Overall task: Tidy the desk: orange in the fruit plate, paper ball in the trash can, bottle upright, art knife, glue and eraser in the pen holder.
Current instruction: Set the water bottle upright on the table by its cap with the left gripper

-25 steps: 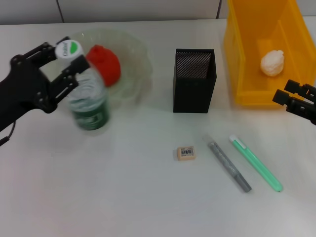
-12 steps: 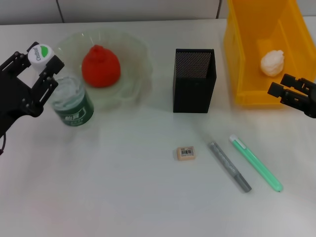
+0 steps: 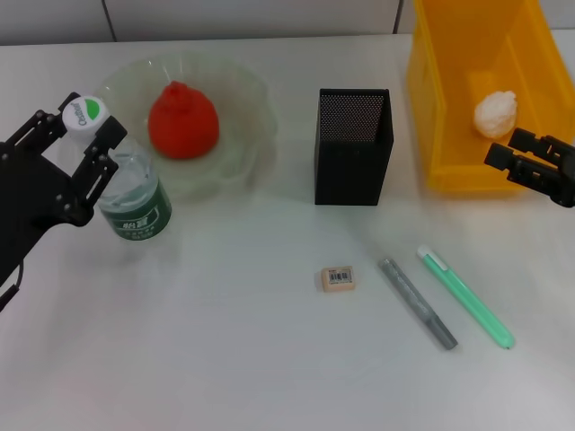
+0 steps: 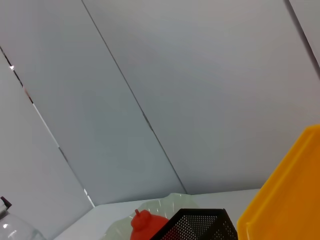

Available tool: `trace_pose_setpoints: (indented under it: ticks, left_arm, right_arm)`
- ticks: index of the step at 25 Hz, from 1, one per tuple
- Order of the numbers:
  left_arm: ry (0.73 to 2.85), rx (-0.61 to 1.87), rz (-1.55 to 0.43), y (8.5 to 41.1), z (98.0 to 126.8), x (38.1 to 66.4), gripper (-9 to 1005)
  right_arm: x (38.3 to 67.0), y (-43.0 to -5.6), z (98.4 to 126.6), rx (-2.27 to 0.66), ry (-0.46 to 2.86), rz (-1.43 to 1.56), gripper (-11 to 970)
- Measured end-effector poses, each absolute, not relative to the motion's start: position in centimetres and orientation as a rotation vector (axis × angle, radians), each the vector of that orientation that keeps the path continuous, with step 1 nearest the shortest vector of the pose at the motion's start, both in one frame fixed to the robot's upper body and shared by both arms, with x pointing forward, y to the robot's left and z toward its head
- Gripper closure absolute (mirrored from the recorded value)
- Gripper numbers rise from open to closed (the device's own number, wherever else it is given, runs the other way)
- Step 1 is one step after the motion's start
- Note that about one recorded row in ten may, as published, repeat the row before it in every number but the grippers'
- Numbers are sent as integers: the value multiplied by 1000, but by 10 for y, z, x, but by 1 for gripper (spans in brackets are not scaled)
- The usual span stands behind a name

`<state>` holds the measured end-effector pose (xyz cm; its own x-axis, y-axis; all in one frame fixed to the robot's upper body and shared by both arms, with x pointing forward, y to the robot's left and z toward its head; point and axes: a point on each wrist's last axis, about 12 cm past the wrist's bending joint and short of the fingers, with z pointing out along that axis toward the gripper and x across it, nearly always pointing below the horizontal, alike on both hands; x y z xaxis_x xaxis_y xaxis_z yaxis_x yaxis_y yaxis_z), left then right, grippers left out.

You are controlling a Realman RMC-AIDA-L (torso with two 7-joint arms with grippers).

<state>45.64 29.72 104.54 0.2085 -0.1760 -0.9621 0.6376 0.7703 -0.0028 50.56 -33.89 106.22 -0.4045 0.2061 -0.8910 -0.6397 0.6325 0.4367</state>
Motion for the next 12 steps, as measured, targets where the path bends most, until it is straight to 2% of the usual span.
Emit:
trace_pose_setpoints:
  ticks: [12]
  left_arm:
    - [1302,417,-518,286,1030,454,503]
  right_arm:
    - [508,-339,1063,-341,1759,963,153]
